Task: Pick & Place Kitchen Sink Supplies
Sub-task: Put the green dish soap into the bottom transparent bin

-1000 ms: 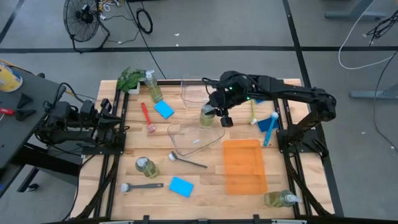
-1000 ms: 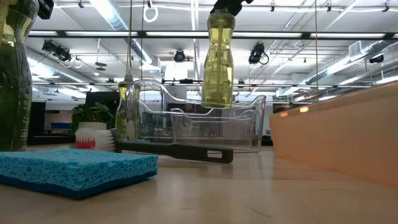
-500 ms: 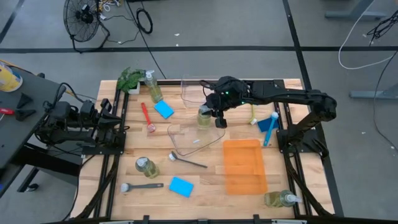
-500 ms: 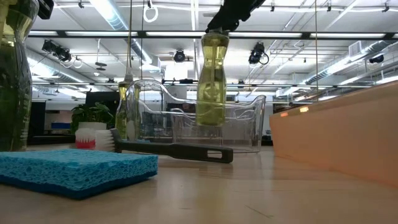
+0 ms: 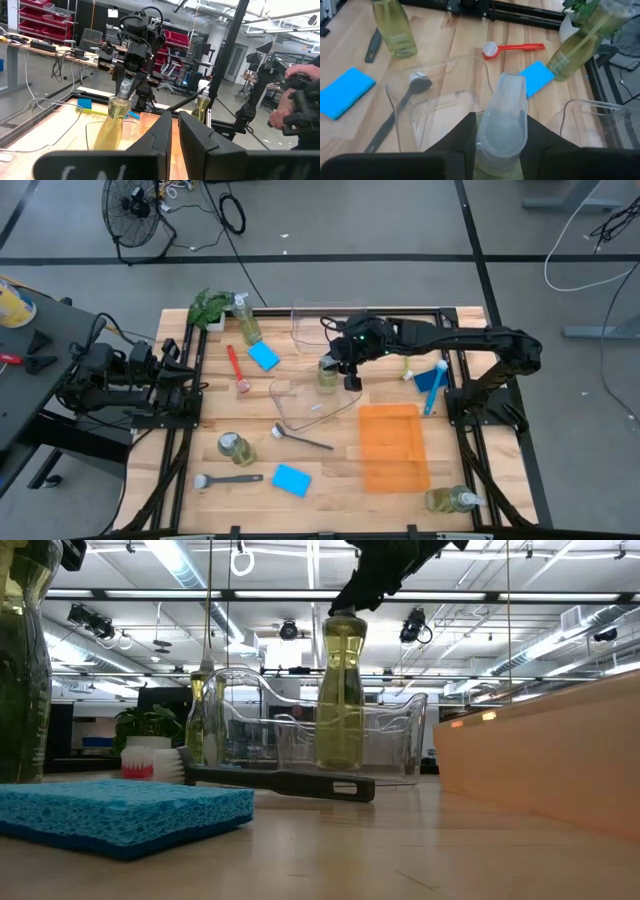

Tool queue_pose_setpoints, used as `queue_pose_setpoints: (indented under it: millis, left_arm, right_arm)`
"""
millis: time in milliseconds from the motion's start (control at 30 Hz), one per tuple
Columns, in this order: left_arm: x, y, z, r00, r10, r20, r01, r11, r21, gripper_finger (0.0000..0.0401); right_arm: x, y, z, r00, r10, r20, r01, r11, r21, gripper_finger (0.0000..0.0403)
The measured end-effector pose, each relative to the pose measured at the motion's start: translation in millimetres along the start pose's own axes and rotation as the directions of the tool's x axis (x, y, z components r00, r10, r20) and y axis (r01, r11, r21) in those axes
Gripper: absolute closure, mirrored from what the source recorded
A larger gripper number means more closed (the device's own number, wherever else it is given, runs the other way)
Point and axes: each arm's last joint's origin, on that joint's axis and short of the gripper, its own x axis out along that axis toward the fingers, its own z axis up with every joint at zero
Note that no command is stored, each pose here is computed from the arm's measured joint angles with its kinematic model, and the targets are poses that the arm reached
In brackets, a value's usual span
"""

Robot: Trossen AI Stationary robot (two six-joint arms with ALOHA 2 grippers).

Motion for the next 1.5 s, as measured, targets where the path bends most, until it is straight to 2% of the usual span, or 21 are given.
queue_pose_setpoints:
  millis: [333,567,1100,1367,1500]
  left_arm:
    - [0.0,0.0,0.0,1.0,0.0,0.0,0.0,1.0,0.0,0.0364]
    - [0.0,0.0,0.0,1.0,0.0,0.0,0.0,1.0,0.0,0.0364]
    - [0.0,0.0,0.0,1.0,0.0,0.0,0.0,1.0,0.0,0.0364]
    - [0.0,0.0,0.0,1.0,0.0,0.0,0.0,1.0,0.0,0.0364]
    - [0.0,0.0,0.0,1.0,0.0,0.0,0.0,1.0,0.0,0.0364]
  right_arm:
    - [7.8,-2.3,-13.6,1.0,-0.028,-0.015,0.028,0.999,0.016,0.0303]
    - [8.8,-3.1,-11.9,0.999,-0.04,0.01,0.039,0.999,0.029,0.0291]
    - [7.8,-3.8,-10.1,0.998,-0.054,0.023,0.052,0.995,0.082,0.0197]
    - [-15.1,-9.7,-5.4,0.974,-0.226,0.027,0.224,0.973,0.057,0.0159]
    - [-29.9,-10.3,-7.2,0.971,-0.241,0.005,0.24,0.969,0.061,0.0146]
